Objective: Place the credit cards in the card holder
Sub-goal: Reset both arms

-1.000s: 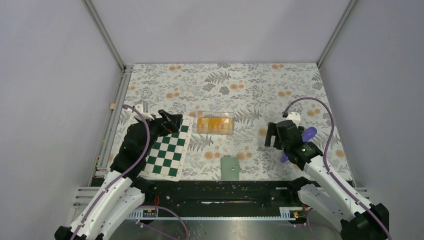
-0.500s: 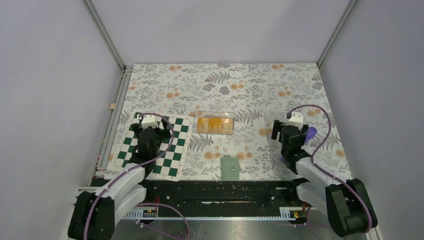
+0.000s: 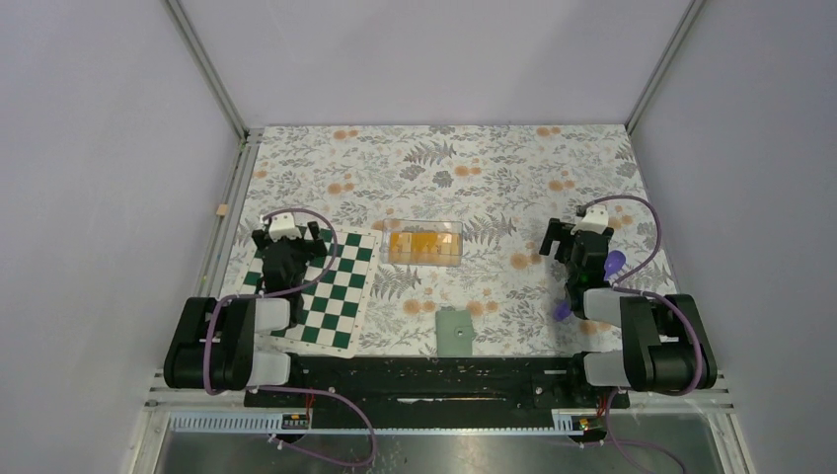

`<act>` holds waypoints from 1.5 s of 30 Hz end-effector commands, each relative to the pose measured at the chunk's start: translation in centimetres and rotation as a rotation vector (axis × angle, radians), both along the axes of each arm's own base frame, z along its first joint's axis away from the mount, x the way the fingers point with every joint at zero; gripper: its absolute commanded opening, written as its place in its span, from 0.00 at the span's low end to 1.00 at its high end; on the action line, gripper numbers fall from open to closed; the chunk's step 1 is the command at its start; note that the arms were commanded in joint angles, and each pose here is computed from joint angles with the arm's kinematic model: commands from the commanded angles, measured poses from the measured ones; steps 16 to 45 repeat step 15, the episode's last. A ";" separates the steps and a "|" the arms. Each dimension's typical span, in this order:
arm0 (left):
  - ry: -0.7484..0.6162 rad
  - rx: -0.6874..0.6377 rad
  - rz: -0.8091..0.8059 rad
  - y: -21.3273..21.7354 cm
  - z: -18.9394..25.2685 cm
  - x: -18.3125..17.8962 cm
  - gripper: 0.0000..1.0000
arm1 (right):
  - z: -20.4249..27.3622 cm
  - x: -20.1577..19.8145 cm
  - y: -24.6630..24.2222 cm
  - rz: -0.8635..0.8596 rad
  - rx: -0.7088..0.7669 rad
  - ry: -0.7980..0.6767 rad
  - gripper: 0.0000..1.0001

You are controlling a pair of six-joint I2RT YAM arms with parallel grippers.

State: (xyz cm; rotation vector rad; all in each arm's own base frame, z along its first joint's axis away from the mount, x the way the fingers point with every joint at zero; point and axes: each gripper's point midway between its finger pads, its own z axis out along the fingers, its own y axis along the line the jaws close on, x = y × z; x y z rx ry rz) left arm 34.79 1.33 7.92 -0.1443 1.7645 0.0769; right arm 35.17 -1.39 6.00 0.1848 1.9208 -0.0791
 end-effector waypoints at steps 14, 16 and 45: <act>-0.128 0.001 -0.144 -2.3 4.4 2.7 0.99 | 3.4 1.3 -0.7 -0.044 0.010 -0.171 0.99; -0.127 0.001 -0.142 -2.2 4.4 2.7 0.99 | 3.4 1.3 -0.7 -0.044 0.010 -0.170 0.99; -0.127 0.001 -0.142 -2.2 4.4 2.7 0.99 | 3.4 1.3 -0.7 -0.044 0.010 -0.170 0.99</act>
